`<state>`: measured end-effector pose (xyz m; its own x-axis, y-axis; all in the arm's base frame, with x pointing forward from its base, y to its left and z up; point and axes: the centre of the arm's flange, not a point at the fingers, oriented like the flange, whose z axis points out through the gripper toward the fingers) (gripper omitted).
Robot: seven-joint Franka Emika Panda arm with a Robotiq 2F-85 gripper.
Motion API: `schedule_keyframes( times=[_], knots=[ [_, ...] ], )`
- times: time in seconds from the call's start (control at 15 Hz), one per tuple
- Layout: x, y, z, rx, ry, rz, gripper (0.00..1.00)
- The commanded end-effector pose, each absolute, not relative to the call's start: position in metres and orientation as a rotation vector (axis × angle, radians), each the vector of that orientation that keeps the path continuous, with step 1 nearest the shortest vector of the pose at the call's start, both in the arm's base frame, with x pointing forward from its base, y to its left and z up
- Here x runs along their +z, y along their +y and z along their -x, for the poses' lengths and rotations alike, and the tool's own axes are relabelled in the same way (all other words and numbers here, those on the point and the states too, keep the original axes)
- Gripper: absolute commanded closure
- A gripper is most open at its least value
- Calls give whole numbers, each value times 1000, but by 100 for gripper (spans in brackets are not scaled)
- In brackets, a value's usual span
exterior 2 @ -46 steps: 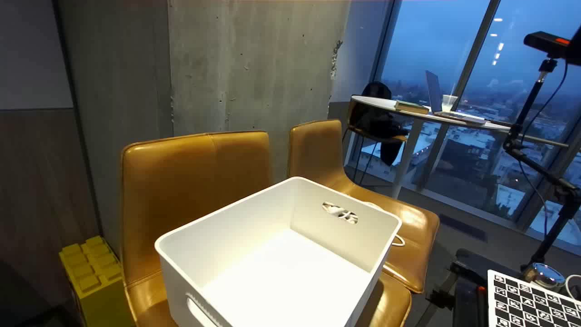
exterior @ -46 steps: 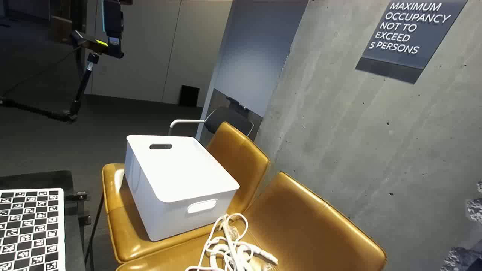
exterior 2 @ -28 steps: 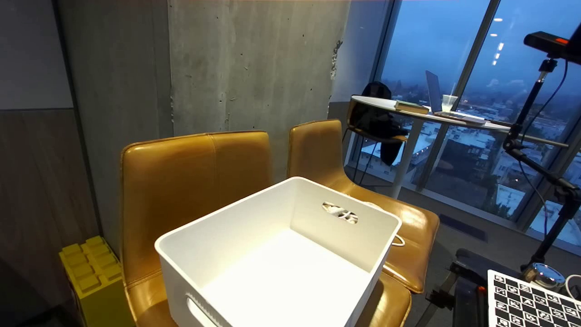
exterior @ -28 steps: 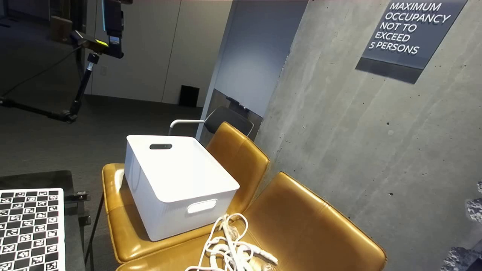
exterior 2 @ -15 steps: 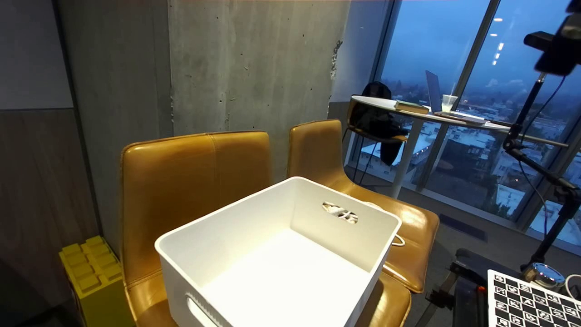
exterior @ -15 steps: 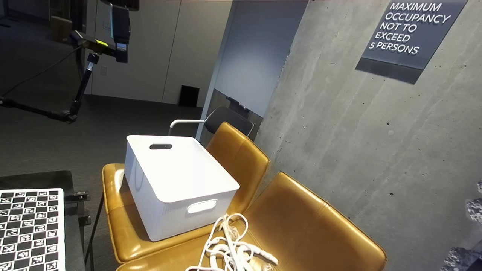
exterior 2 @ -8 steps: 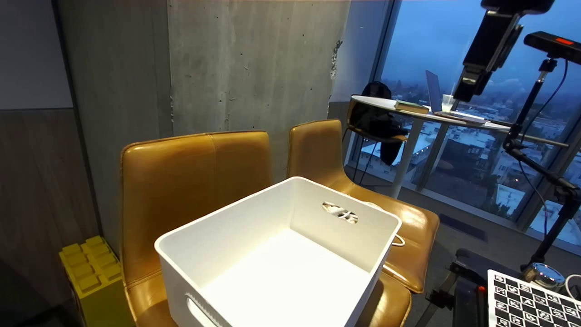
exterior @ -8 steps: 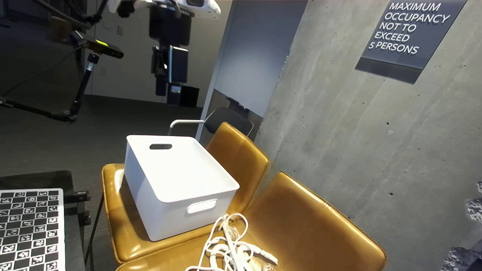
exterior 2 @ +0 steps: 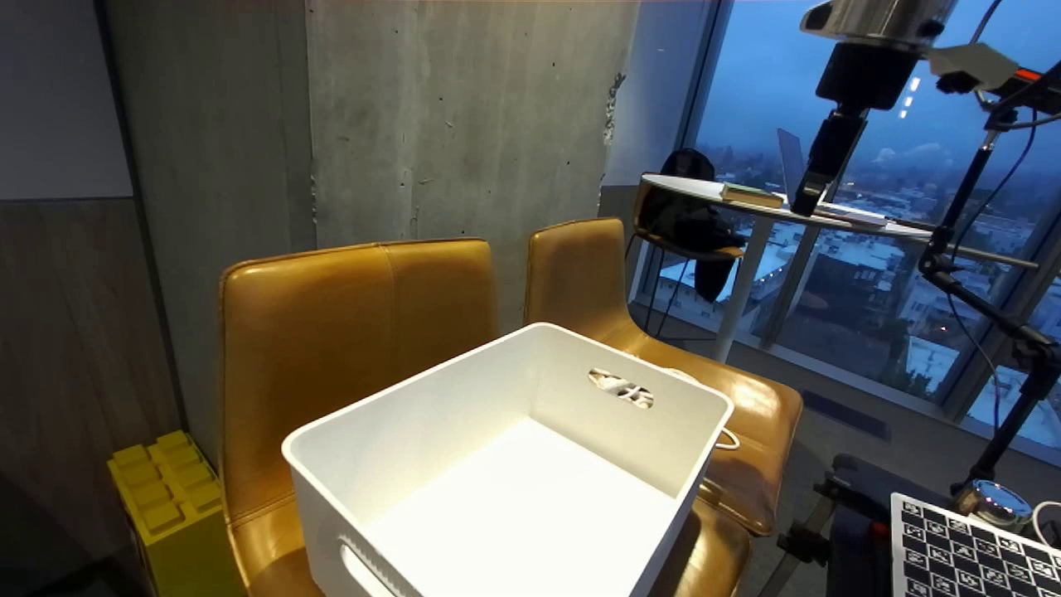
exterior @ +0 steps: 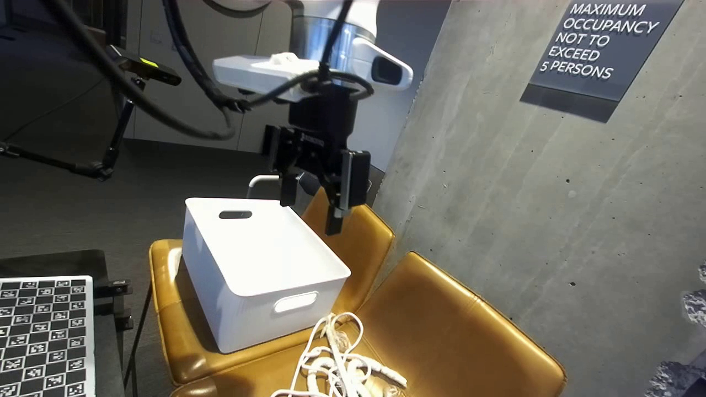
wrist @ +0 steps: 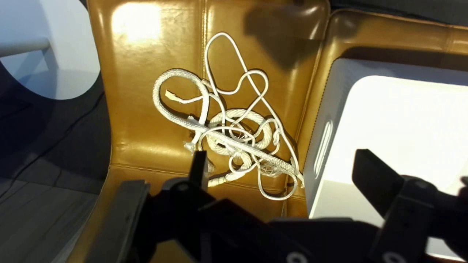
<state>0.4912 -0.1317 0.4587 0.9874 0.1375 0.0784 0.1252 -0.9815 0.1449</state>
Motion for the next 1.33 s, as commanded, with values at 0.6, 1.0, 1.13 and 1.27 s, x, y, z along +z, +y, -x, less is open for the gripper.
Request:
schedule_keyframes(
  times=[0.6, 1.0, 1.13, 1.27],
  knots=[
    [337, -233, -563, 71, 433, -2928, 0],
    [265, -271, -572, 61, 387, -2892, 0],
    [242, -280, -575, 61, 376, -2885, 0],
    [222, -287, -578, 63, 372, -2868, 0]
  ],
)
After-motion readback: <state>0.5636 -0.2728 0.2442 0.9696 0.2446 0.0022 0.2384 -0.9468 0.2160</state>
